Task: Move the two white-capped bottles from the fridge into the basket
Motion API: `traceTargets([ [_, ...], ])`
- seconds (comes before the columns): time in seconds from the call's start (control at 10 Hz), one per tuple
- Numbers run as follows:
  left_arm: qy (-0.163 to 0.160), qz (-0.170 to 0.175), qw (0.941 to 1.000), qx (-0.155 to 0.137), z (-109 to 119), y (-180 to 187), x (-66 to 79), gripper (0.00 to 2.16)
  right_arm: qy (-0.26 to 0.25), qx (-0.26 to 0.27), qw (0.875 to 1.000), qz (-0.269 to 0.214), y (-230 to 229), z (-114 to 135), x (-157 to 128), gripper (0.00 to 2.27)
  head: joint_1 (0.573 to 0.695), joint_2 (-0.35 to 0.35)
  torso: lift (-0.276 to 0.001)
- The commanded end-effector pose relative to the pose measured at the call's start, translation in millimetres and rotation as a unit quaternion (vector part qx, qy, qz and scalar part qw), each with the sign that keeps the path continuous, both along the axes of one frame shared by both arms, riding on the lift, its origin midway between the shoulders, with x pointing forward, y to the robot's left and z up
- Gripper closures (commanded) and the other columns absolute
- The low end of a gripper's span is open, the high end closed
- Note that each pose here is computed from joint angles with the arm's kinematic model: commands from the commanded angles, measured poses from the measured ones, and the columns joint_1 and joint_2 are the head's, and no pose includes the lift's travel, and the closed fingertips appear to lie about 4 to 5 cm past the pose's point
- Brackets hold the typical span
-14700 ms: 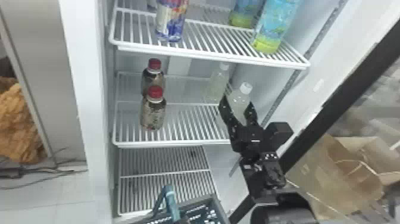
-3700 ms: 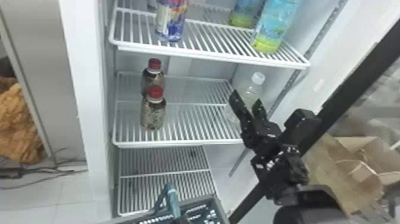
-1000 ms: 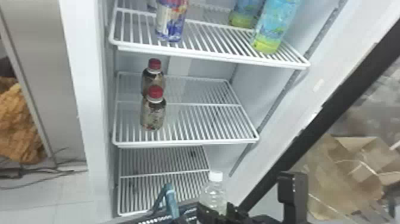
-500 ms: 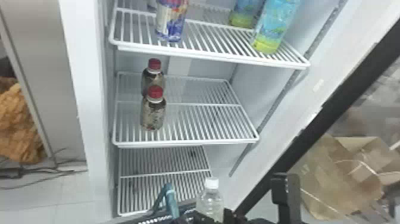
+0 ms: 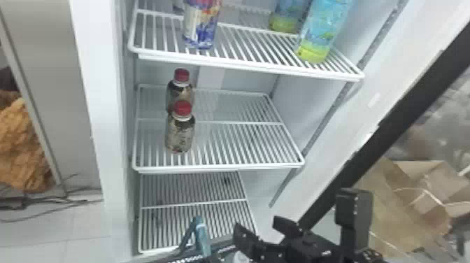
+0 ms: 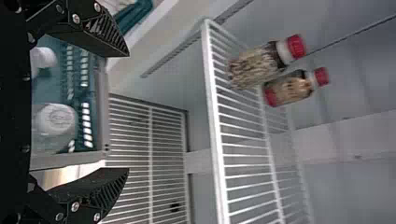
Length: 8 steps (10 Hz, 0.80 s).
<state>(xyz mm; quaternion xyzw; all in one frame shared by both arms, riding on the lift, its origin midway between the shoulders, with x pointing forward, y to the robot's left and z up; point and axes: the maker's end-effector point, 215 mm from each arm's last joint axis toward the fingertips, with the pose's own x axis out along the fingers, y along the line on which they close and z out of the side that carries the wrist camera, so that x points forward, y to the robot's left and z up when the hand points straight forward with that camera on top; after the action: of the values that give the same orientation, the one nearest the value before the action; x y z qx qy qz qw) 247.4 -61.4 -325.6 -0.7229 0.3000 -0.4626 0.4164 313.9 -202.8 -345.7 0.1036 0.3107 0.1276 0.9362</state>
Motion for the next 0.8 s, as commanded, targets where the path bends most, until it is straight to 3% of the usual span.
traceTargets([
  [0.0,0.000,0.000,1.0000,0.000,0,0,-0.1,1.12,-0.021,0.002,1.000,-0.005,-1,10,7,0.20,0.695,-0.350,-0.260],
  [0.3,0.000,0.000,1.0000,0.000,0,0,-0.1,1.12,-0.065,0.007,0.998,-0.015,-5,30,22,0.23,0.695,-0.350,-0.260],
  [0.7,0.000,0.000,1.0000,0.000,0,0,-0.1,1.12,-0.180,0.037,0.982,-0.038,-6,83,52,0.23,0.695,-0.350,-0.260],
])
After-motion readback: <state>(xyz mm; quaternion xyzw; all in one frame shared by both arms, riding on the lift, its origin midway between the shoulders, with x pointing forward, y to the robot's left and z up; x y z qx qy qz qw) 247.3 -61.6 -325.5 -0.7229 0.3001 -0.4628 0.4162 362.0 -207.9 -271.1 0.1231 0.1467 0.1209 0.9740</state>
